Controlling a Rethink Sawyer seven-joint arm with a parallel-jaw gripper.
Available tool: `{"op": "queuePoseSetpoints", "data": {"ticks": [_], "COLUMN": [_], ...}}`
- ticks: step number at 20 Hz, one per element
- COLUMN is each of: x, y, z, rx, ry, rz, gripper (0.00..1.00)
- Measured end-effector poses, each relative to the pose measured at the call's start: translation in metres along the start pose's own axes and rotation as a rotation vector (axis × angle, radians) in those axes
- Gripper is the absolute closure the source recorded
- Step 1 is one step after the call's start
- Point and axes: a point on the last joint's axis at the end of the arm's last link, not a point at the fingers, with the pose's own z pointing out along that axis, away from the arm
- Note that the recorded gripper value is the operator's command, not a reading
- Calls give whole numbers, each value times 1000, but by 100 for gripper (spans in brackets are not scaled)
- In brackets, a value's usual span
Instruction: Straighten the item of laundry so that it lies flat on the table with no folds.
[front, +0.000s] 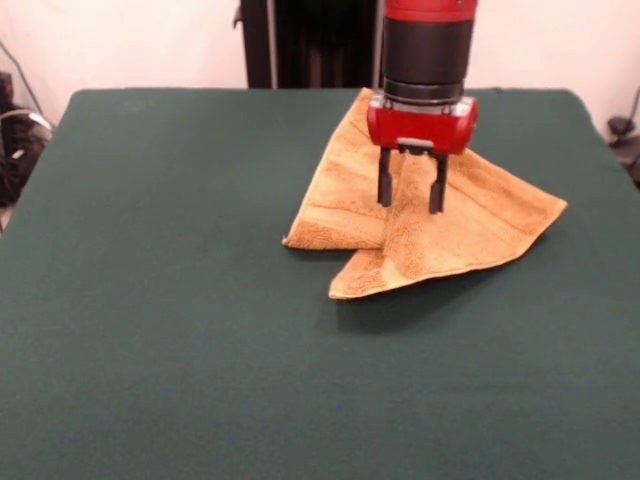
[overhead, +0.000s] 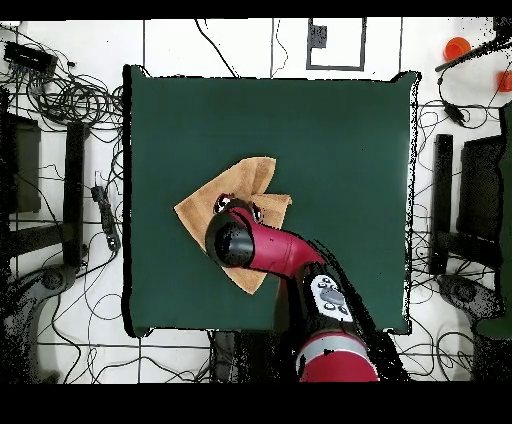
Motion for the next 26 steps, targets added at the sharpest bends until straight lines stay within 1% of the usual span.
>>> {"op": "queuePoseSetpoints", "data": {"ticks": [2, 9, 17, 21, 26], "x": [-2, -7, -14, -16, -18], "y": [-1, 8, 8, 4, -11], "z": [-4, -17, -26, -26, -23], "rx": [-3, -21, -26, -31, -28], "ry": [8, 30, 18, 15, 15], "rz": [-3, -27, -49, -63, -76], "gripper": [0, 0, 0, 0, 0]}}
